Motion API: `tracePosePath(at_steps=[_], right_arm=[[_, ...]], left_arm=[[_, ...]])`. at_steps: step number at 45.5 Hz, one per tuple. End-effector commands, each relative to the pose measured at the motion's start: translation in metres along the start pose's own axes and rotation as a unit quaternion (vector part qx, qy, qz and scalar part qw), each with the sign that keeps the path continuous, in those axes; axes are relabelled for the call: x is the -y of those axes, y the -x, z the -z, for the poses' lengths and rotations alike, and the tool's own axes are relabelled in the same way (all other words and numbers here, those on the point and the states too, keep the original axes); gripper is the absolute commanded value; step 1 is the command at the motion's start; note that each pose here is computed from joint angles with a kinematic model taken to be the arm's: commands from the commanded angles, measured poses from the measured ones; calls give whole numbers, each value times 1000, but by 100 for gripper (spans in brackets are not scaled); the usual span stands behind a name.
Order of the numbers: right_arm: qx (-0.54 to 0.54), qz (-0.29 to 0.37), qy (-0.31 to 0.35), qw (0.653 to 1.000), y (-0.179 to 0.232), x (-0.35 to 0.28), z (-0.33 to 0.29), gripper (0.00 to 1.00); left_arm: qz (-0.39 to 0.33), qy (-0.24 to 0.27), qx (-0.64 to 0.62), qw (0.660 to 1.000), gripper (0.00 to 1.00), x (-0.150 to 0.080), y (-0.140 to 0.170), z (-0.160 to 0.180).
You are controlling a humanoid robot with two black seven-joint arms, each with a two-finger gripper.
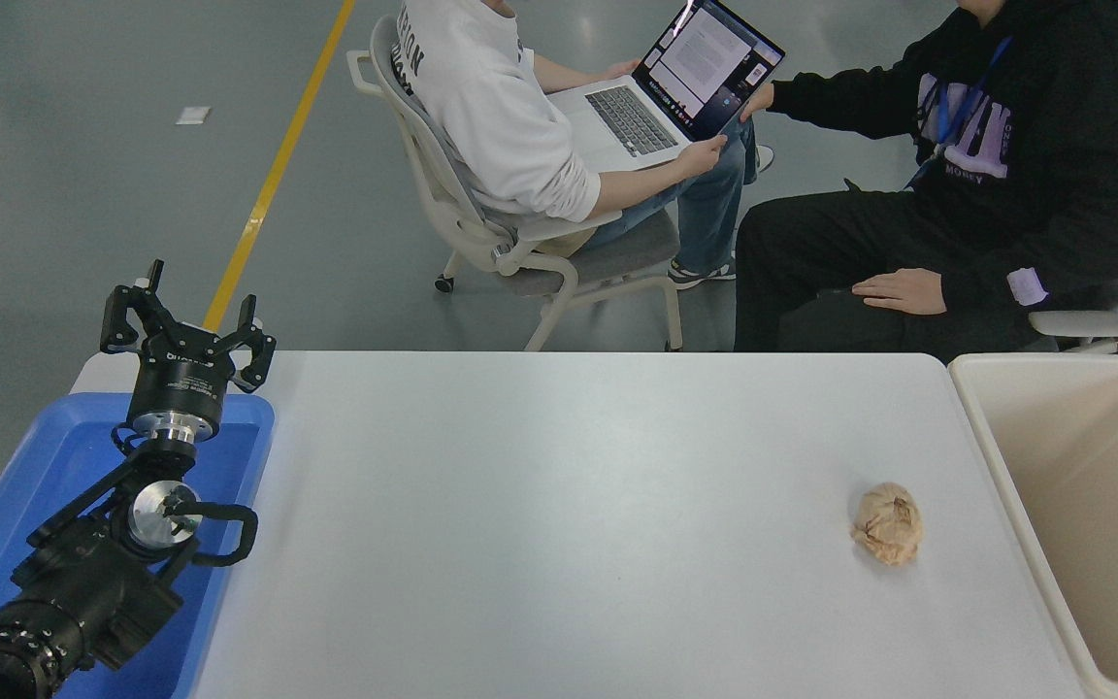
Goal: Pick up foil plate and place in dustbin
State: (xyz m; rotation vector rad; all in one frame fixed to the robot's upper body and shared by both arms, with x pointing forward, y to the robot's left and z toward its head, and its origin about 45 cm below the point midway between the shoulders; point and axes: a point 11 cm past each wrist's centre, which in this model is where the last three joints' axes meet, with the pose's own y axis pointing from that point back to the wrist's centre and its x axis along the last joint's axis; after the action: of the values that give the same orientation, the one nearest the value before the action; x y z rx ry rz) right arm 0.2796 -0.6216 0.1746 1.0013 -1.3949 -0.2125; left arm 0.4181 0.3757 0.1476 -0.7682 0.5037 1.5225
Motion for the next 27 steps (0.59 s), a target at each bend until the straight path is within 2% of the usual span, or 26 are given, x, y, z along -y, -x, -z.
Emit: tracePosePath(at_steps=[1,9,16,20,25,27], right_arm=[[-65,53,-2,996,-8,-47,21,100],[-91,105,-27,990,-21,-88,57,100],[-139,236,-63,960,-27,-139,109,100],[-182,288,-82,937,-25,-169,140,100],[-233,320,-100,913,-22,-204,175,100],[-252,310,-111,910,-22,-216,191,100]], left_arm=[[0,0,1,1000,99,0,0,0],[0,0,1,1000,99,0,0,0],[0,-1,0,1000,99,0,0,0],[0,0,0,1000,99,0,0,0],[-1,0,0,1000,99,0,0,0],[-1,0,0,1000,99,-1,-1,0]])
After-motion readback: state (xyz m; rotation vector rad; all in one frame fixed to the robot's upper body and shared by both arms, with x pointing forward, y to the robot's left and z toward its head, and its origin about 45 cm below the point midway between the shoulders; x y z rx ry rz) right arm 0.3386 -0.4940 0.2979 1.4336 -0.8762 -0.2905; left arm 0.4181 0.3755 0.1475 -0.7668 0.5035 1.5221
